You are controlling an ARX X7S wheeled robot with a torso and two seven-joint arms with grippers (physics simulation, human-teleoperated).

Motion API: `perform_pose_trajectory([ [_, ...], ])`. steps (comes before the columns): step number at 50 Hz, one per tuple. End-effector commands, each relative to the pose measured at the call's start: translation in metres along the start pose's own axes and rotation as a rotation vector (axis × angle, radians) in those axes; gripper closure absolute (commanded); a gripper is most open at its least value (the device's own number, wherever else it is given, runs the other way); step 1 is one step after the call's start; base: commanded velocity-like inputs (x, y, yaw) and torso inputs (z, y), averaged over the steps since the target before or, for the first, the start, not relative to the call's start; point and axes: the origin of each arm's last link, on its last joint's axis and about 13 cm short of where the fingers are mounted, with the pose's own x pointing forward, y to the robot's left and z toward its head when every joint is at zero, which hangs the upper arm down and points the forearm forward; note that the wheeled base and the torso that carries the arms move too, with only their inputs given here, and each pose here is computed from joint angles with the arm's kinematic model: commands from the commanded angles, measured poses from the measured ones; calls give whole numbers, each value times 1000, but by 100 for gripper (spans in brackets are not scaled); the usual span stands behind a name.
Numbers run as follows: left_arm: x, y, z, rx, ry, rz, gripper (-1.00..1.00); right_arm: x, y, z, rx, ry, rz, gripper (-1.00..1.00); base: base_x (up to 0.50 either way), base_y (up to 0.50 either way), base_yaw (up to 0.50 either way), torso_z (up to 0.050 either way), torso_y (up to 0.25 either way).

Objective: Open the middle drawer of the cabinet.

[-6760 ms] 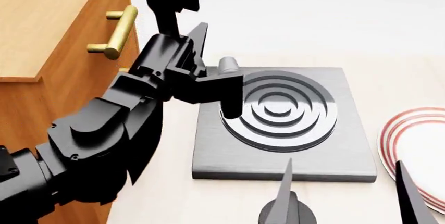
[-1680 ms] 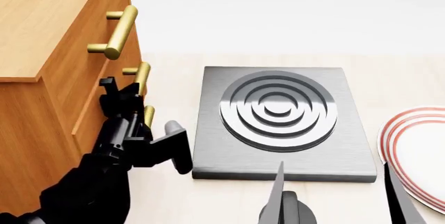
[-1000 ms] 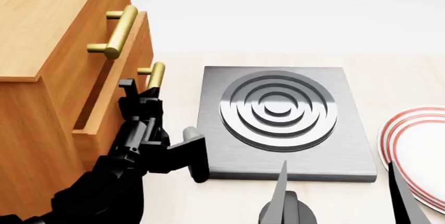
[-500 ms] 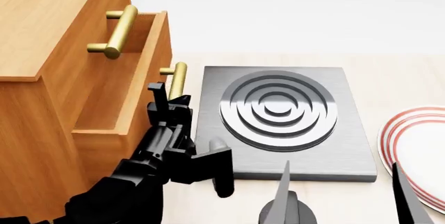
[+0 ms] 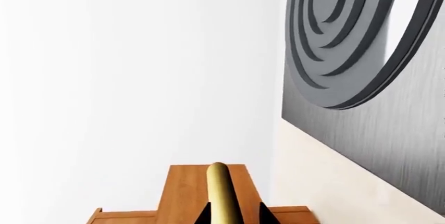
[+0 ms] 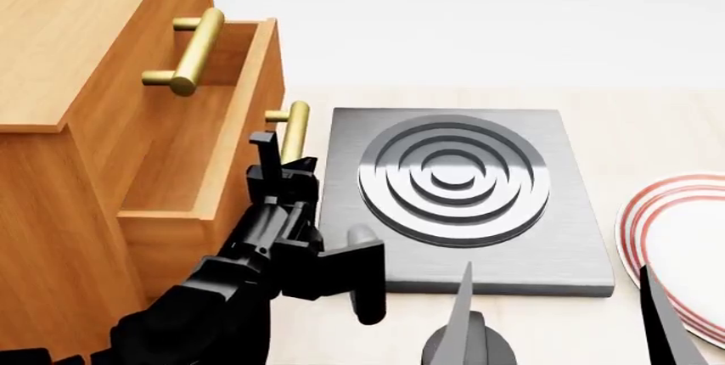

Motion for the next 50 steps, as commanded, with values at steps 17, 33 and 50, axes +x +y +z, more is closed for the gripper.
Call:
perform_pose_trajectory([
  [17, -17, 36, 66, 3, -345, 296, 100, 1, 0, -1, -1, 3, 1, -100, 0, 0, 0, 2, 5],
  [33, -24, 40, 75, 0, -389, 291, 100, 1, 0, 0, 0, -1, 2, -100, 0, 0, 0, 2, 6],
  [50, -32, 42, 83, -28, -435, 295, 100, 0, 0, 2, 0, -5, 0, -100, 0, 0, 0, 2, 7],
])
